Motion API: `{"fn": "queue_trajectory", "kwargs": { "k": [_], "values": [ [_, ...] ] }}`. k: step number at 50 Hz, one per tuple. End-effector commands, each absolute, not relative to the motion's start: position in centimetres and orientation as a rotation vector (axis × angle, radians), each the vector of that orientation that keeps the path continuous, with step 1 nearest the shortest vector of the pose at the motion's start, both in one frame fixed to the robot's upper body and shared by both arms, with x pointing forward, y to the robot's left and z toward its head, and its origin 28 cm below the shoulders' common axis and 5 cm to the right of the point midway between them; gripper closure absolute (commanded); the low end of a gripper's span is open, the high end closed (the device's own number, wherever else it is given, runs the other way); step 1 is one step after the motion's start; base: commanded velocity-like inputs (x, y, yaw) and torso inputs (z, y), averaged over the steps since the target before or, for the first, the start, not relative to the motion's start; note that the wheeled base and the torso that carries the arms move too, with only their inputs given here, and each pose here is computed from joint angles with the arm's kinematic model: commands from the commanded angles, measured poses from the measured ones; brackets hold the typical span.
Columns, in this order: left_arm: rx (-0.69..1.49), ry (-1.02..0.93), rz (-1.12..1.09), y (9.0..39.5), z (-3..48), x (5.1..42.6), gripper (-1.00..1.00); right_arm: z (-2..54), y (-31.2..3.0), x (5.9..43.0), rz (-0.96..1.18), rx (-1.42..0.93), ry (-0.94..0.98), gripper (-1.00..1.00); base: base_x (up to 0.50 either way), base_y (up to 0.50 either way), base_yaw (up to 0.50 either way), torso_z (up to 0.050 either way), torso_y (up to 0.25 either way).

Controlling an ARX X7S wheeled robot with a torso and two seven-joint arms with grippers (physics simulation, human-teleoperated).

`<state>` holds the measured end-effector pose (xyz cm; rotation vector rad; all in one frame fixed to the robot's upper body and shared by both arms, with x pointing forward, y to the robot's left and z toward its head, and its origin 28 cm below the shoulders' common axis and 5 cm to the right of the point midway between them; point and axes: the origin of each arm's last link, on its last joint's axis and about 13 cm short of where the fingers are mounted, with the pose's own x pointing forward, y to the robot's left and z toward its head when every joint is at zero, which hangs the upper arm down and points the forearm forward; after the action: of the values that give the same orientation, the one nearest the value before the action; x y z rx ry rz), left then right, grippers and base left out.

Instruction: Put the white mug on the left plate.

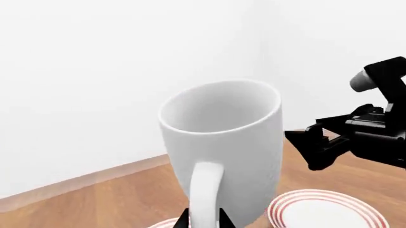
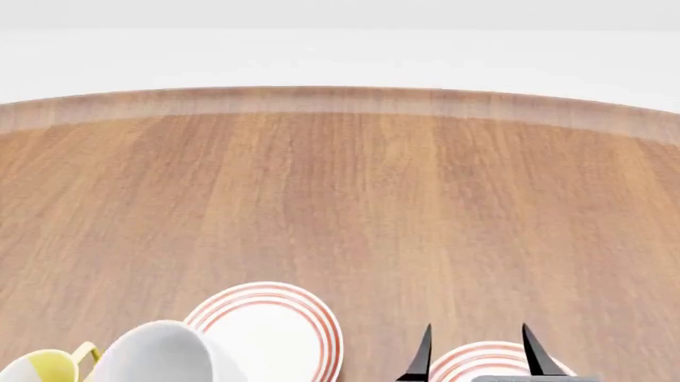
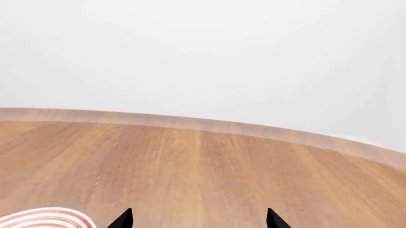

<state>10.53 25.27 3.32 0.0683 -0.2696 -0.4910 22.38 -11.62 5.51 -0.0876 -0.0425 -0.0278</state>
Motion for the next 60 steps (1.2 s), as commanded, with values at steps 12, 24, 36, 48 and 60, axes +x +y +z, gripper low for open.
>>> {"fn": "queue_trajectory", "kwargs": {
  "k": [12,24,36,48,60],
  "values": [
    [0.138,-0.307,-0.442,28.0,6.3,13.2,1.00,5.4,-11.6,22.5,-0.027,-0.091,-0.037,-1.00,0.00,0.00,0.00,0.000,0.000],
    [0.147,-0.298,-0.440,28.6,7.4,15.5,1.00,5.5,-11.5,22.5,-0.024,-0.091,-0.037,-1.00,0.00,0.00,0.00,0.000,0.001],
    [0.148,-0.264,-0.440,28.8,7.5,17.5,1.00,5.3,-11.5,22.6,-0.023,-0.087,-0.035,-1.00,0.00,0.00,0.00,0.000,0.000],
    [0.178,-0.222,-0.456,28.8,6.8,19.3,1.00,5.1,-11.6,22.6,-0.026,-0.086,-0.032,-1.00,0.00,0.00,0.00,0.000,0.000],
    [0.207,-0.189,-0.481,28.8,6.6,20.9,1.00,5.1,-11.6,22.6,-0.030,-0.086,-0.033,-1.00,0.00,0.00,0.00,0.000,0.001]
  ]
}}
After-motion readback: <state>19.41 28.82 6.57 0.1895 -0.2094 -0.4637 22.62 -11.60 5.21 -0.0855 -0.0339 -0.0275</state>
